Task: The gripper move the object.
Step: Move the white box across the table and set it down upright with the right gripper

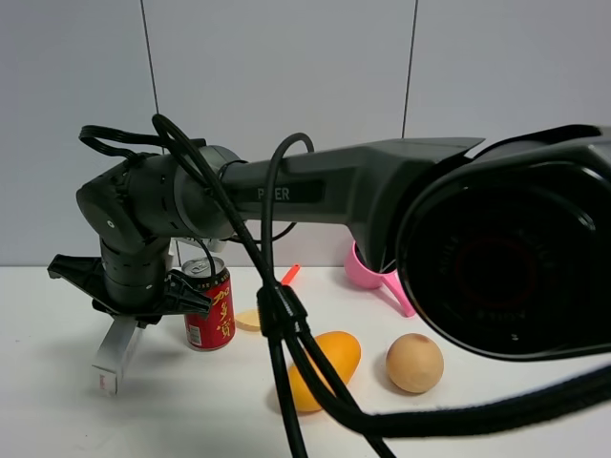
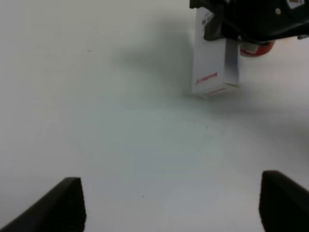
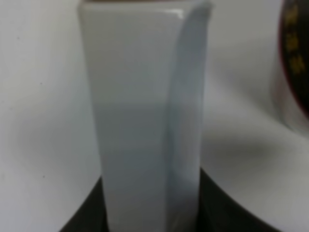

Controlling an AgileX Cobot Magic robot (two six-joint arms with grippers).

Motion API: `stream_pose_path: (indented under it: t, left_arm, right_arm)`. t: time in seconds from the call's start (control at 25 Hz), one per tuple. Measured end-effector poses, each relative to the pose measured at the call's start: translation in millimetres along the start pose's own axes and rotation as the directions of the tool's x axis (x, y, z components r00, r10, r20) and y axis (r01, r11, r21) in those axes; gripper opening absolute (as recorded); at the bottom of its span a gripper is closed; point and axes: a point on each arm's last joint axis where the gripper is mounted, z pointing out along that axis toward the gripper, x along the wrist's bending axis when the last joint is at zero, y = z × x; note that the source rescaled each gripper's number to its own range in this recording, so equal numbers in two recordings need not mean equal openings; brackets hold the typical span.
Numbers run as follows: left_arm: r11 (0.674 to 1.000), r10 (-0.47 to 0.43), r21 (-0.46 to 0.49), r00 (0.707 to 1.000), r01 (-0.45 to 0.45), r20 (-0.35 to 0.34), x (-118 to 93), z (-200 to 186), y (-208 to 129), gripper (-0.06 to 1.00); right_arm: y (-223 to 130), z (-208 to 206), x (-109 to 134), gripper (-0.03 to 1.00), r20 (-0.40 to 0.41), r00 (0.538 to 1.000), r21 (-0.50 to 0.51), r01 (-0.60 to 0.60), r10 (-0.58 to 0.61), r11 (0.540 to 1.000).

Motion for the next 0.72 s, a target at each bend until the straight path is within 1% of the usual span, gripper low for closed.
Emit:
stream_pose_path:
  t: [0.24, 0.32, 0.44, 0.48, 0.56, 0.72]
  left_arm:
    - [1.000, 0.000, 0.000, 1.000, 0.000, 0.000, 0.0, 0.0, 0.0, 1.00]
    - [1.000, 0.000, 0.000, 1.000, 0.000, 0.000, 0.0, 0.0, 0.0, 1.00]
    - [1.000, 0.000, 0.000, 1.000, 0.000, 0.000, 0.0, 0.0, 0.0, 1.00]
    - [1.000, 0.000, 0.000, 1.000, 0.000, 0.000, 0.0, 0.0, 0.0, 1.00]
    - [1.000, 0.000, 0.000, 1.000, 0.000, 0.000, 0.0, 0.0, 0.0, 1.00]
    - [1.000, 0.000, 0.000, 1.000, 0.000, 0.000, 0.0, 0.0, 0.0, 1.00]
  right_arm:
    - [3.1, 0.5, -0.8, 0.01, -0.010, 1.000, -0.011, 0.001, -0.001, 1.000]
    - [4.0, 0.7, -1.5, 0.06, -0.009, 1.000, -0.012, 0.001, -0.001, 1.000]
    - [4.3, 0.8, -1.8, 0.21, -0.009, 1.000, -0.012, 0.000, 0.000, 1.000]
    - [4.3, 0.8, -1.8, 0.25, -0.009, 1.000, -0.012, 0.000, 0.000, 1.000]
    - [4.2, 0.8, -1.8, 0.28, -0.008, 1.000, -0.012, 0.001, -0.001, 1.000]
    - [4.2, 0.8, -1.8, 0.31, -0.008, 1.000, -0.012, 0.001, -0.001, 1.000]
